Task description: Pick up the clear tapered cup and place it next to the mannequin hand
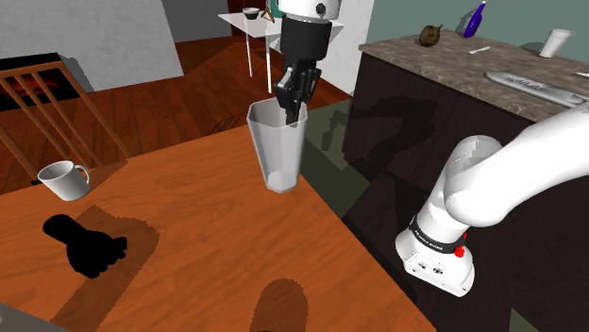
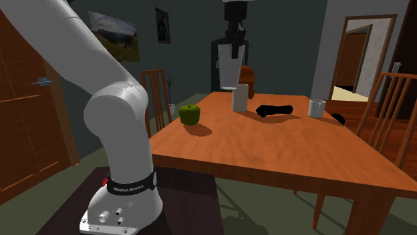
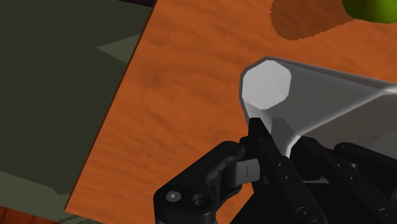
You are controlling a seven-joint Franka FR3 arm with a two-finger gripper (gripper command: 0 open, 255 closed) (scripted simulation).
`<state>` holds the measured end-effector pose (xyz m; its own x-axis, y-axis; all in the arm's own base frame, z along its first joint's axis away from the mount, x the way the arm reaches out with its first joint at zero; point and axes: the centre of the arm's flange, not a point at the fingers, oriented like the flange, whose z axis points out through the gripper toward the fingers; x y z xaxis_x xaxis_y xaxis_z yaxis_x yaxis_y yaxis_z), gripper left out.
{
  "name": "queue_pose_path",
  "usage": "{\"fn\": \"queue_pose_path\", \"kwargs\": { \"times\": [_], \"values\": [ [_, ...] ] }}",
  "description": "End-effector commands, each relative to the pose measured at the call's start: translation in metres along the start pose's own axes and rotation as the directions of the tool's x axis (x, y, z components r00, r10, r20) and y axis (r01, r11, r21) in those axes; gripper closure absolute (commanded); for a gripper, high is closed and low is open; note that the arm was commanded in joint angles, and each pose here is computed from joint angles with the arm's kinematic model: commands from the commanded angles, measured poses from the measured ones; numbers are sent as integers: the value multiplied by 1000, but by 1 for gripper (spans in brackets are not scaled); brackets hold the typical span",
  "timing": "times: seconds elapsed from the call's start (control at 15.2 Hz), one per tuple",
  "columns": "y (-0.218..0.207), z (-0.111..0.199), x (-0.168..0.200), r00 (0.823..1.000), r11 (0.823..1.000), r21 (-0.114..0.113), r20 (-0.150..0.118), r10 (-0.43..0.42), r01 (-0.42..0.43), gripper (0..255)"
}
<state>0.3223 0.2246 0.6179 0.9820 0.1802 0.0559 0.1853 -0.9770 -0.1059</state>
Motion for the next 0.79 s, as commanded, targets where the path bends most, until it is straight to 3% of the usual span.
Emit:
{"fn": "queue_pose_path", "kwargs": {
  "times": [0.0, 0.73],
  "values": [
    [-11, 5, 16, 1000, 1000, 0, 0, 0, 0, 255],
    [-80, 56, 133, 1000, 1000, 0, 0, 0, 0, 255]
  ]
}}
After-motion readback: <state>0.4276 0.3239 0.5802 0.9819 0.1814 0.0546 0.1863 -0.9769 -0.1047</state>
